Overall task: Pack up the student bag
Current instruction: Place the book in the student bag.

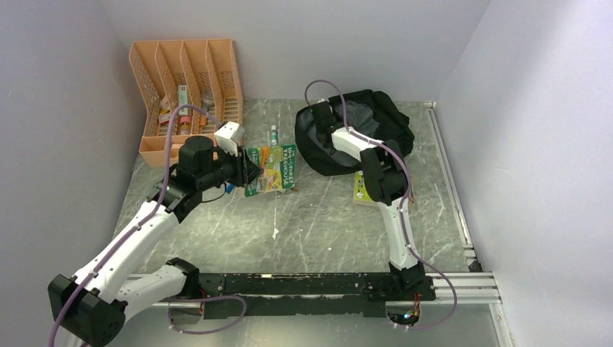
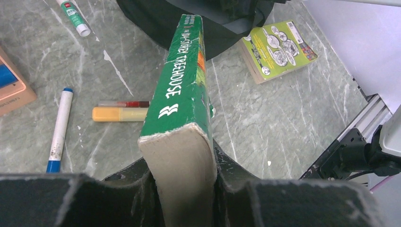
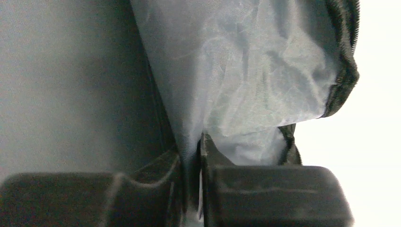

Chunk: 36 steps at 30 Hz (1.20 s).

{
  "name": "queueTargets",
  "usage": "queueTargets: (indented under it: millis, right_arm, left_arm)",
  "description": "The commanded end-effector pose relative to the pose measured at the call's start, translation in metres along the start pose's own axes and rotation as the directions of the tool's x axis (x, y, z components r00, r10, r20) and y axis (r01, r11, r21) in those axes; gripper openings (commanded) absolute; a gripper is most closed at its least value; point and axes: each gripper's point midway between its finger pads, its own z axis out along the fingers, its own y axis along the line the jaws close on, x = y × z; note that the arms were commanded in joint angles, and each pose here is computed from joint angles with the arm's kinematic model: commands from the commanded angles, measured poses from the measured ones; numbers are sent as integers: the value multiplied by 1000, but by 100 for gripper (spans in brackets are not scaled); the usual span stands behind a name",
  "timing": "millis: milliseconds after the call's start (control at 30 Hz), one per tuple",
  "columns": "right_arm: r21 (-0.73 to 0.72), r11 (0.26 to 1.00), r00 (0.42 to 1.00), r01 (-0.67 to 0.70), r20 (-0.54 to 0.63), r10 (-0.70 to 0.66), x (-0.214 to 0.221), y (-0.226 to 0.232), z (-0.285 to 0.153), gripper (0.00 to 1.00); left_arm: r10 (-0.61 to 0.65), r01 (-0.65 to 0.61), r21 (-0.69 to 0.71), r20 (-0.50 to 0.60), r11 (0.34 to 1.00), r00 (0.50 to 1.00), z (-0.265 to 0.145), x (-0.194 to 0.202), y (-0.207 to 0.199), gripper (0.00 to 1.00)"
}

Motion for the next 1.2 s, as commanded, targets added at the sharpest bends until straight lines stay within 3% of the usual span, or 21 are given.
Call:
queueTargets:
  millis: [0,100,500,933,1167]
  right_arm:
    - [-30,988,982,-152,104,155,-25,-39,-34,10]
    - [-51,979,969,-199,136,205,-30,-51,-48,0]
    - [-295,904,919,-310,152,364,-52,-53,-94,0]
    - [-440,735,783,-516,107,613,-81,-64,-131,0]
    - [-475,666,724,-575,84,685,-92,-68,-139,0]
  left_arm:
    - [-30,25,32,140,999,990,1,-38,-9,5]
    - [-83,76,47,163,996,983,6,-42,-11,5]
    - [-378,382,41,280,923,882,39,-93,-2,5]
    - [-622,600,164,213,783,753,90,-103,-12,5]
    - [-680,681,80,203,728,704,116,-98,-10,5]
